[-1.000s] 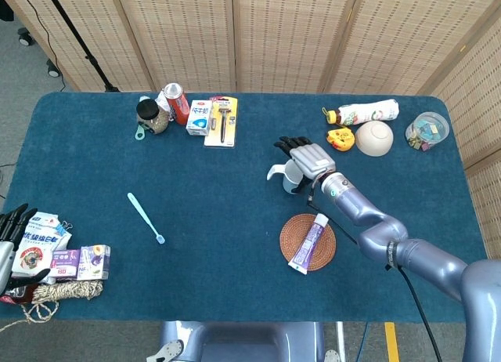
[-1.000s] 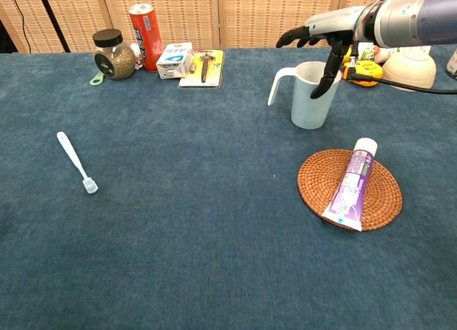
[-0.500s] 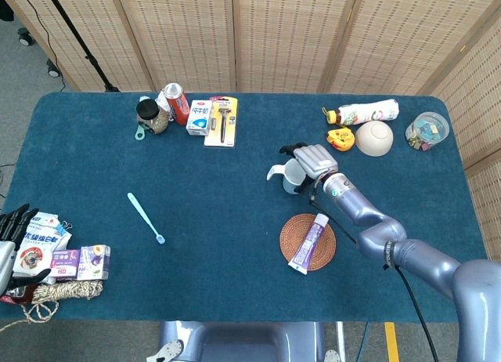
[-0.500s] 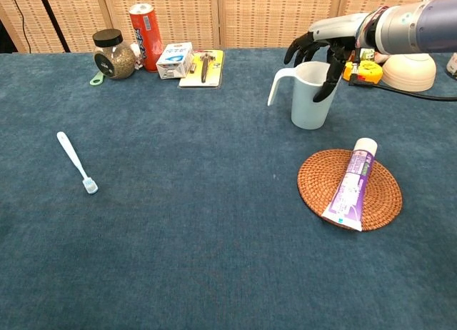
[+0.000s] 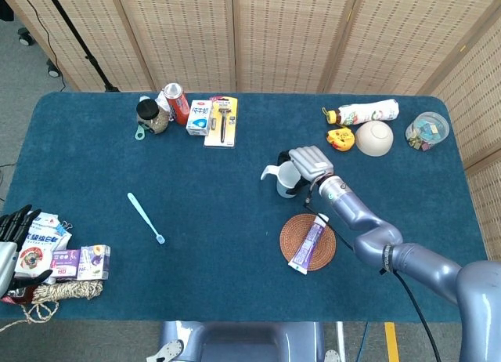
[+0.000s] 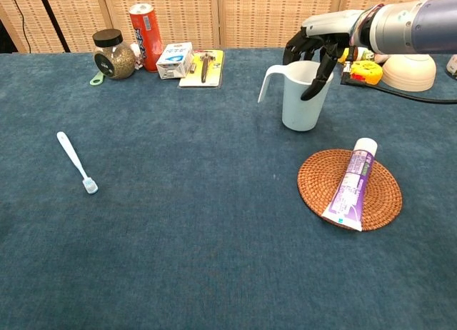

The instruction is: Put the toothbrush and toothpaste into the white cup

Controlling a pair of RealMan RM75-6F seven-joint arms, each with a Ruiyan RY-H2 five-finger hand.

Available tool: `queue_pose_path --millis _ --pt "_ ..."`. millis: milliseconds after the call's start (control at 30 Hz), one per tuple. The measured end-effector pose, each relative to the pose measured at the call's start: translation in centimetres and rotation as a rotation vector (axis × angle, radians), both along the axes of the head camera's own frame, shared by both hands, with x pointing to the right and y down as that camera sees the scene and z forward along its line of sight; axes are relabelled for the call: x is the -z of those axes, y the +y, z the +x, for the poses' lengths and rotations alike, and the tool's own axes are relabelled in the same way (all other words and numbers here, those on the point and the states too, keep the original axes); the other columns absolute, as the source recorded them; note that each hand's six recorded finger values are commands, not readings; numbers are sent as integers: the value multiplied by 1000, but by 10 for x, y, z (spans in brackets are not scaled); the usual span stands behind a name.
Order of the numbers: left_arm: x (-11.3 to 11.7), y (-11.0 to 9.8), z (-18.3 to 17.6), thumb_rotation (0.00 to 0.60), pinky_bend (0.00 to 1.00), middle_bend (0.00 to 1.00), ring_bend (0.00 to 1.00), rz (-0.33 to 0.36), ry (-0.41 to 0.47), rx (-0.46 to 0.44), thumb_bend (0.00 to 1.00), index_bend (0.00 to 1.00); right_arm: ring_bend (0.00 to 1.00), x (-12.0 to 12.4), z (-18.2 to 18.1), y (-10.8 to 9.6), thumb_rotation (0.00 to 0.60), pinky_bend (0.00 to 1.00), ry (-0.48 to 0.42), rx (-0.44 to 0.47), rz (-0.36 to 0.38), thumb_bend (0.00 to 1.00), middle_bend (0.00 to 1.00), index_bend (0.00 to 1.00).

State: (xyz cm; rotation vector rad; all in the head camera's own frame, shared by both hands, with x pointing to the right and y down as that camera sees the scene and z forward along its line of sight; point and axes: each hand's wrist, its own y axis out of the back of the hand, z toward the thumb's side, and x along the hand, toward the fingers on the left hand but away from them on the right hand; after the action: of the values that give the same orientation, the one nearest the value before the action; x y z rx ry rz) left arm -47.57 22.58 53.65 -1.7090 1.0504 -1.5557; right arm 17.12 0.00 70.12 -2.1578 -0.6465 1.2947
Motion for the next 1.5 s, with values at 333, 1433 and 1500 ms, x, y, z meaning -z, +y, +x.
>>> queue_pose_path --millis 333,1433,1500 --pt "2 3 3 600 0 0 0 3 5 -17 8 0 410 35 -56 30 600 543 -103 126 -8 314 484 465" --pt "5 3 -1 600 0 0 0 11 18 -6 9 0 334 9 -137 67 600 530 -79 133 31 325 435 406" --pt "5 3 -1 600 0 0 0 11 17 -7 9 0 311 9 -137 68 600 528 -77 142 29 326 416 392"
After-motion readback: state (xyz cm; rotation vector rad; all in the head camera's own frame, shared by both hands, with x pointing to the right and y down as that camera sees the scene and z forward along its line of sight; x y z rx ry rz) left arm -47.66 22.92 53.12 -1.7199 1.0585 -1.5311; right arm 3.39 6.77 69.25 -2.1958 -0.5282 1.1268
